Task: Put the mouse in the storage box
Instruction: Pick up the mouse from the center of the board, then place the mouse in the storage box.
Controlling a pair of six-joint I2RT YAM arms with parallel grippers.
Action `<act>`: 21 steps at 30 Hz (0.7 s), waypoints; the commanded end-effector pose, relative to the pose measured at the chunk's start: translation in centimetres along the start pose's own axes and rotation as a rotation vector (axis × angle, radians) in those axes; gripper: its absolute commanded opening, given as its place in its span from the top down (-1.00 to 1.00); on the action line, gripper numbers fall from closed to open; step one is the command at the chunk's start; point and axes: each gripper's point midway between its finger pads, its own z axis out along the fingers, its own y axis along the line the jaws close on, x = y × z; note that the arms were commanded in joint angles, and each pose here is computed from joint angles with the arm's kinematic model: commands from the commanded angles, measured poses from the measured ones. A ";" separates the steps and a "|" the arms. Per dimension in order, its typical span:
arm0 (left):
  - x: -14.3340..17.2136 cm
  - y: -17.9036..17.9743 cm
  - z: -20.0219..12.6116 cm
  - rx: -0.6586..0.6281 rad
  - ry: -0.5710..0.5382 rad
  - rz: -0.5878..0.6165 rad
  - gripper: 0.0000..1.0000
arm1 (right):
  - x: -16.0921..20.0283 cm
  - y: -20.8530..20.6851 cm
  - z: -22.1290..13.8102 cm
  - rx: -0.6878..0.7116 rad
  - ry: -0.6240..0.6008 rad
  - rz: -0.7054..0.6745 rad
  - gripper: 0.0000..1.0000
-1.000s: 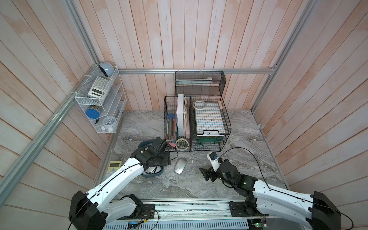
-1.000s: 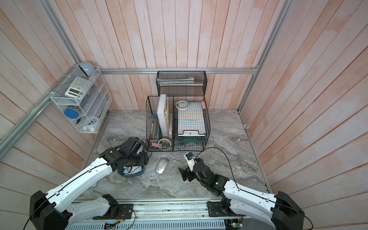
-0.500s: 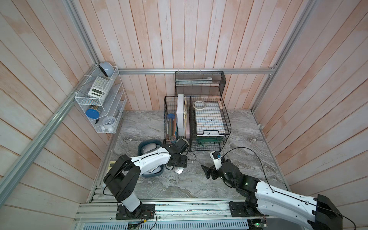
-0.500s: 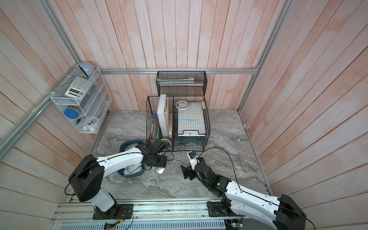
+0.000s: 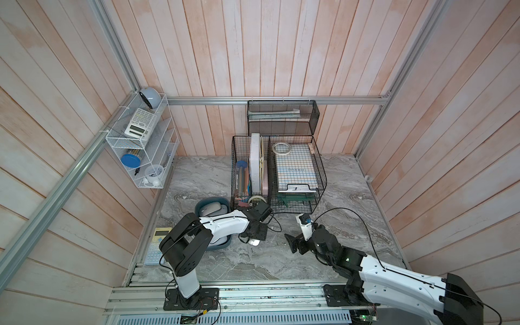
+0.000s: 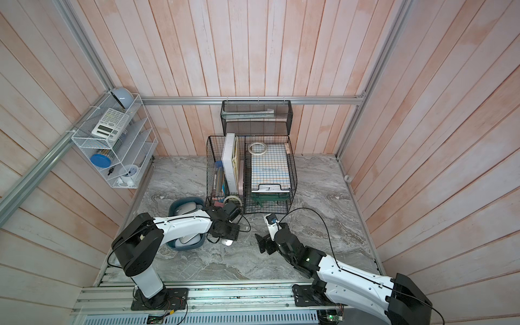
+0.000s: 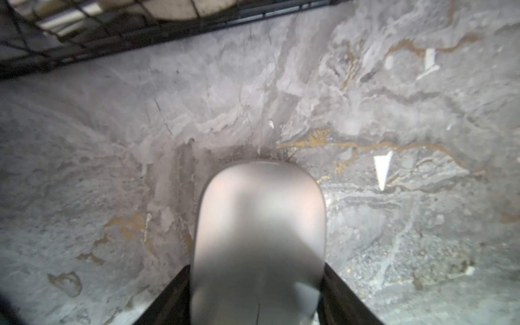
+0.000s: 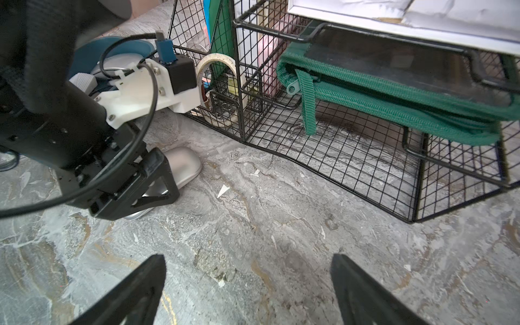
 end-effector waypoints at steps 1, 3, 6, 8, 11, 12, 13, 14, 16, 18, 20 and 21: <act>1.8 2.1 1.3 -0.109 0.065 -0.007 -0.21 | 0.2 -0.3 0.1 0.011 0.000 0.011 -0.95; 1.6 2.3 0.7 -0.121 0.055 -0.015 -0.10 | 0.3 -0.3 0.2 0.011 0.000 0.013 -0.95; 0.8 2.3 -1.3 -0.119 0.001 -0.023 -0.08 | 0.3 -0.3 0.1 0.011 0.000 0.010 -0.95; 0.1 2.2 -3.3 -0.109 -0.047 -0.028 -0.08 | 0.3 -0.3 0.2 0.012 0.001 0.011 -0.95; -1.1 3.0 -7.3 -0.119 -0.139 -0.041 -0.08 | 0.4 -0.3 0.2 0.012 0.002 0.012 -0.95; -1.6 3.4 -8.9 -0.118 -0.180 -0.054 -0.08 | 0.5 -0.3 0.2 0.012 0.005 0.012 -0.95; -1.9 3.9 -10.3 -0.116 -0.215 -0.068 -0.08 | 0.4 -0.3 0.2 0.012 0.003 0.012 -0.95; -2.2 4.7 -11.7 -0.112 -0.252 -0.099 -0.08 | 0.5 -0.3 0.3 0.011 0.004 0.012 -0.95; -2.5 6.6 -14.0 -0.104 -0.310 -0.163 -0.09 | 0.6 -0.3 0.3 0.011 0.007 0.010 -0.95; -2.3 9.0 -15.2 -0.102 -0.341 -0.235 -0.09 | 0.5 -0.2 0.4 0.009 0.007 0.009 -0.95; -1.7 11.5 -15.2 -0.116 -0.338 -0.309 -0.08 | 0.4 -0.2 0.4 0.008 0.007 0.008 -0.95; -1.4 12.8 -14.9 -0.122 -0.326 -0.351 -0.09 | 0.5 -0.2 0.4 0.008 0.009 0.008 -0.95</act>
